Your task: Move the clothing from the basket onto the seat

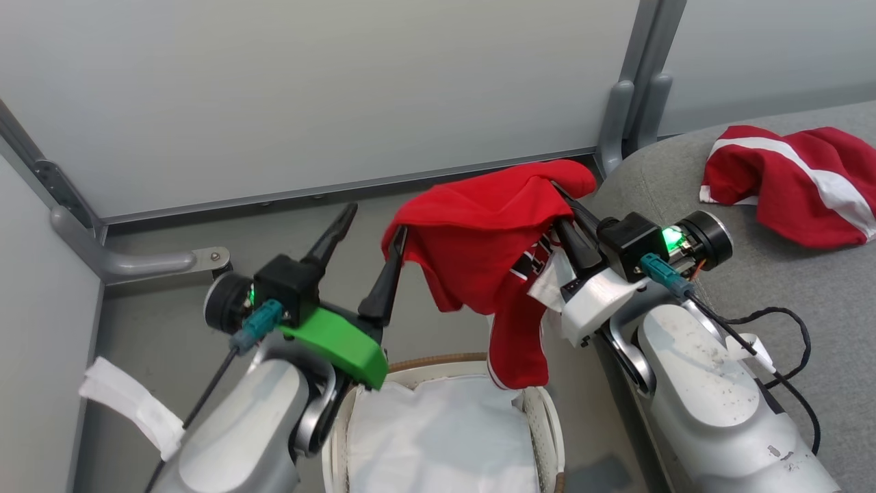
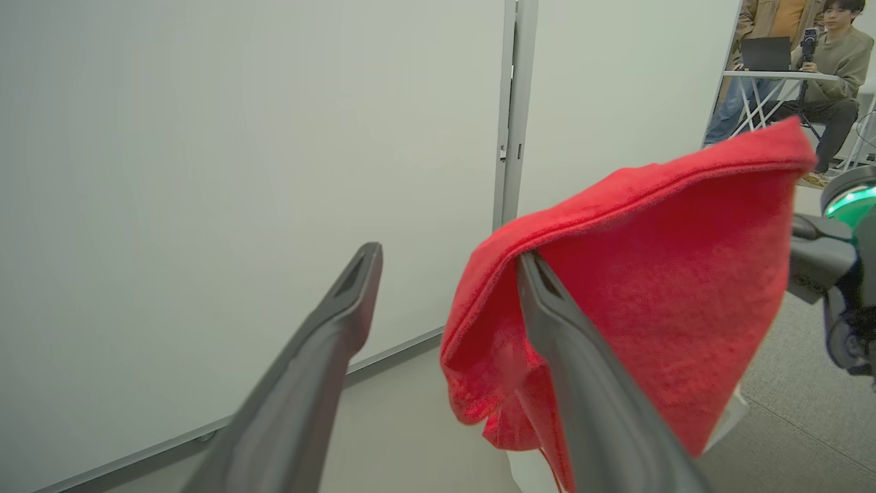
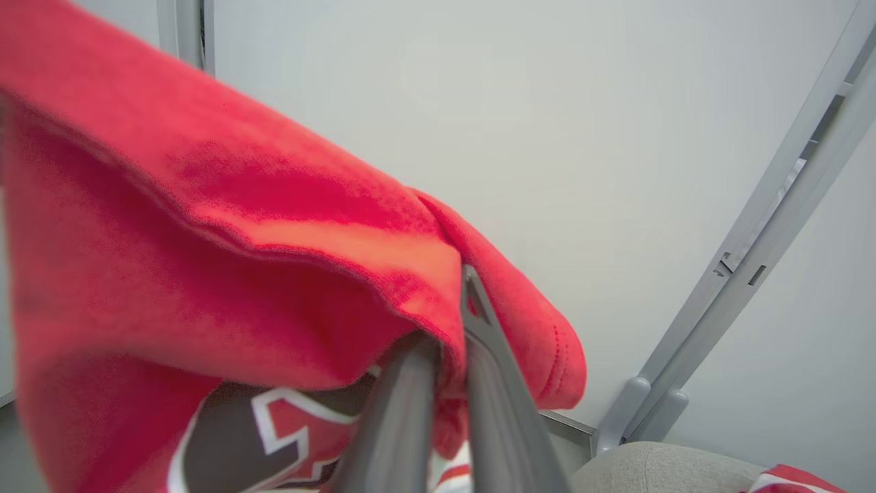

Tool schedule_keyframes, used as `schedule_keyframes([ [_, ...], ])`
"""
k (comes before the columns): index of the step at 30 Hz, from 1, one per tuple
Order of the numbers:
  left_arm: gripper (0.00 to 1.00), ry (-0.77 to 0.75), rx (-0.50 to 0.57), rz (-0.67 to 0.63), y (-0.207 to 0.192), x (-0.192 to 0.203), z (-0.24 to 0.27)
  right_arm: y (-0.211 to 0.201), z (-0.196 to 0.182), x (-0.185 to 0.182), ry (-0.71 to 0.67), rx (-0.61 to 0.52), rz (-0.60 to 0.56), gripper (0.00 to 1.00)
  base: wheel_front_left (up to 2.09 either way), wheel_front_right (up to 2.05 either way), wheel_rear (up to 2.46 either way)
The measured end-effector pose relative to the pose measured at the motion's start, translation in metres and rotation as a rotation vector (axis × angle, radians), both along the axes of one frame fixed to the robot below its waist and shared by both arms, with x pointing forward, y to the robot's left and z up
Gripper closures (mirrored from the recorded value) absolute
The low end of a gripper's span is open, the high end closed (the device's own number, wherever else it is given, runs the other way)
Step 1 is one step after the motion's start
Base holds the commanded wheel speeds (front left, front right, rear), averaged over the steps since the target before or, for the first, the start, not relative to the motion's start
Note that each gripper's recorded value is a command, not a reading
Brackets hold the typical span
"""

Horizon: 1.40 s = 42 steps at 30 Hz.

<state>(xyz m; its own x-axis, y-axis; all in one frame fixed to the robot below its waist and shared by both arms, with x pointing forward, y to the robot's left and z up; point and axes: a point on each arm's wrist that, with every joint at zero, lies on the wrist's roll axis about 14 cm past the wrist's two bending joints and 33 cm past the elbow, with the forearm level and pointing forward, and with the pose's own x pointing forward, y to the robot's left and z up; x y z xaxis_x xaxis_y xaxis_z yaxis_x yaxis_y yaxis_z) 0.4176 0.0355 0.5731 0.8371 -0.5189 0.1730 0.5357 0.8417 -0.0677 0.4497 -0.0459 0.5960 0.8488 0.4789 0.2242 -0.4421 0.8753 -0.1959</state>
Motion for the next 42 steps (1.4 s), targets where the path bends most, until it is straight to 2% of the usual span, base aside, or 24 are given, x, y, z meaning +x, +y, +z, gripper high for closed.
schedule_keyframes([
  [6, 0.00, 0.130, -0.067, 0.009, -0.006, -0.018, -0.042, -0.011, -0.010, 0.001, 0.021, 0.000, -0.030, 1.00, 0.00, 0.00, 0.00],
  [10, 0.00, 0.182, -0.073, 0.005, -0.008, -0.027, -0.062, -0.017, -0.015, 0.002, 0.033, 0.001, -0.045, 1.00, 0.00, 0.00, 0.00],
  [24, 0.00, 0.214, -0.054, -0.018, -0.017, -0.032, -0.081, -0.033, -0.030, 0.003, 0.067, 0.002, -0.085, 1.00, 0.00, 0.00, 0.00],
  [34, 0.00, 0.201, -0.038, -0.119, -0.051, -0.029, -0.082, -0.099, -0.026, 0.002, 0.050, -0.009, -0.244, 1.00, 0.00, 0.00, 0.00],
  [42, 0.00, 0.195, -0.012, -0.278, -0.103, -0.031, -0.086, -0.170, -0.033, -0.020, 0.068, -0.016, -0.427, 1.00, 0.00, 0.00, 0.00],
])
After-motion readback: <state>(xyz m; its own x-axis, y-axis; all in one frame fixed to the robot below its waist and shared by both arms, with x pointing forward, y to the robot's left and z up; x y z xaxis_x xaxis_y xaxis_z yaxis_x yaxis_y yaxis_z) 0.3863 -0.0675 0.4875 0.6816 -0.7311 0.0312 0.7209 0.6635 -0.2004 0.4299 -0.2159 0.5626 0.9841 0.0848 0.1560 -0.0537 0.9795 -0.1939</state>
